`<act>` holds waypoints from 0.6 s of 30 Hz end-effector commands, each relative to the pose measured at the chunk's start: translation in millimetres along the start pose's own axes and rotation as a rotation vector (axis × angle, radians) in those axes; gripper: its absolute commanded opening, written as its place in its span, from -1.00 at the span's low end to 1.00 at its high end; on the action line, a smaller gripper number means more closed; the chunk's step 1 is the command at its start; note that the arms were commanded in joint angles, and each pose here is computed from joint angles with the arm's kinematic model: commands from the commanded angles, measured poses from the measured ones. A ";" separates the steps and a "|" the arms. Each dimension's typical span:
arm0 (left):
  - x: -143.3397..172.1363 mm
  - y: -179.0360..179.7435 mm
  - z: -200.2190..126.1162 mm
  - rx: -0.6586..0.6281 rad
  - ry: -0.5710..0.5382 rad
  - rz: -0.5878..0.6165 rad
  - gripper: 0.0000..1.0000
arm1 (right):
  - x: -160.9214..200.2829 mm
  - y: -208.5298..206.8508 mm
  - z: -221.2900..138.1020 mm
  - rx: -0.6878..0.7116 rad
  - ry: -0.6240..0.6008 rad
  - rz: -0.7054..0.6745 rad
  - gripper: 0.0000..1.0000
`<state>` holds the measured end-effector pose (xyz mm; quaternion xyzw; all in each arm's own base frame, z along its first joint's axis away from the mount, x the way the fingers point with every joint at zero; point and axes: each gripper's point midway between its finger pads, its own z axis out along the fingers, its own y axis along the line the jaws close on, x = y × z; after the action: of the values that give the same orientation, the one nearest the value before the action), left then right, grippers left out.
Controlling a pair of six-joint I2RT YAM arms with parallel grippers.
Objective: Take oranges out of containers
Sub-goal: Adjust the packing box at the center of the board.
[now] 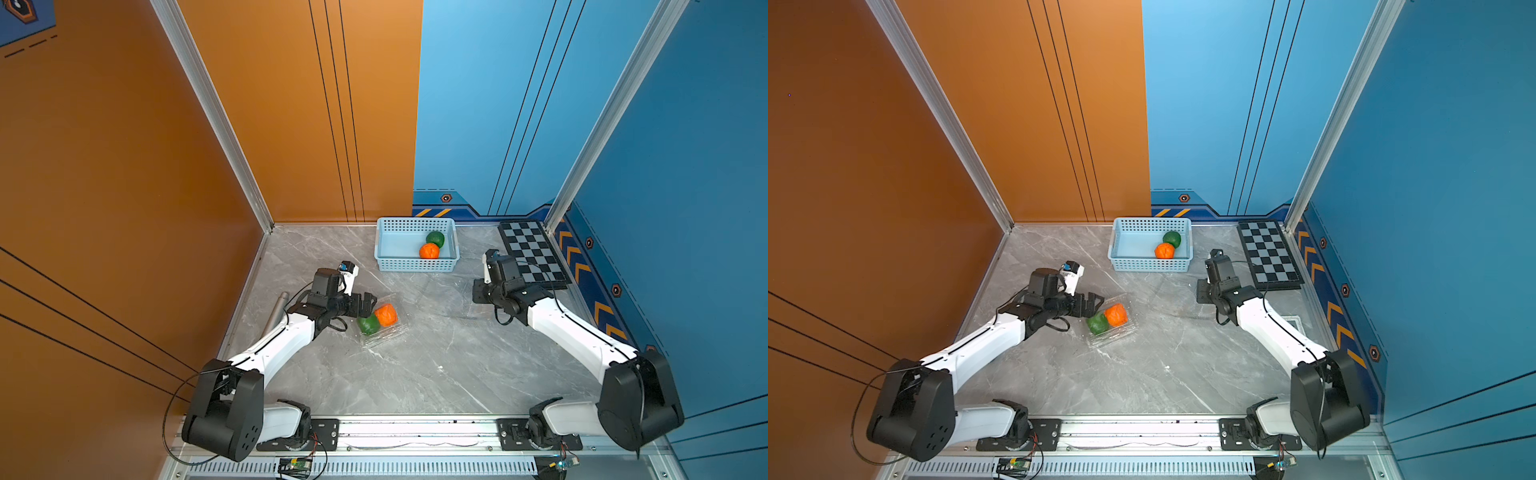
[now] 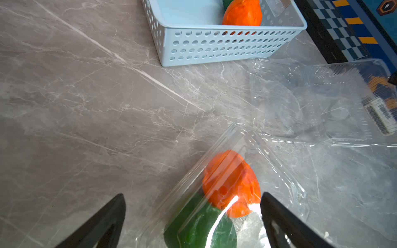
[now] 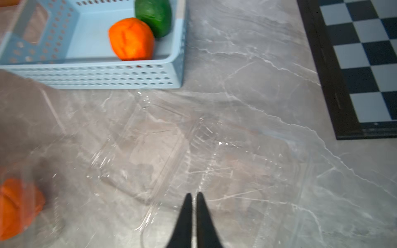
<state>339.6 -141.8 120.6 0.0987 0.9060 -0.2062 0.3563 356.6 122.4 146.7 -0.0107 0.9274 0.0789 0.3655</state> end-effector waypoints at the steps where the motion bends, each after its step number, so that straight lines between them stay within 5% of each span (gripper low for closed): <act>1: 2.6 2.6 4.6 -0.005 0.044 0.017 0.97 | 18.6 22.7 -9.8 -0.070 0.041 -0.057 -1.00; 18: -6.0 13.3 33.7 0.003 0.074 0.024 0.97 | 98.6 182.0 1.7 -0.515 0.184 -0.194 -1.00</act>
<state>361.0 -141.9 92.8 0.1058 0.9223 -0.1916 0.3185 273.1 284.8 100.5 -0.1985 0.9120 0.2315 0.2743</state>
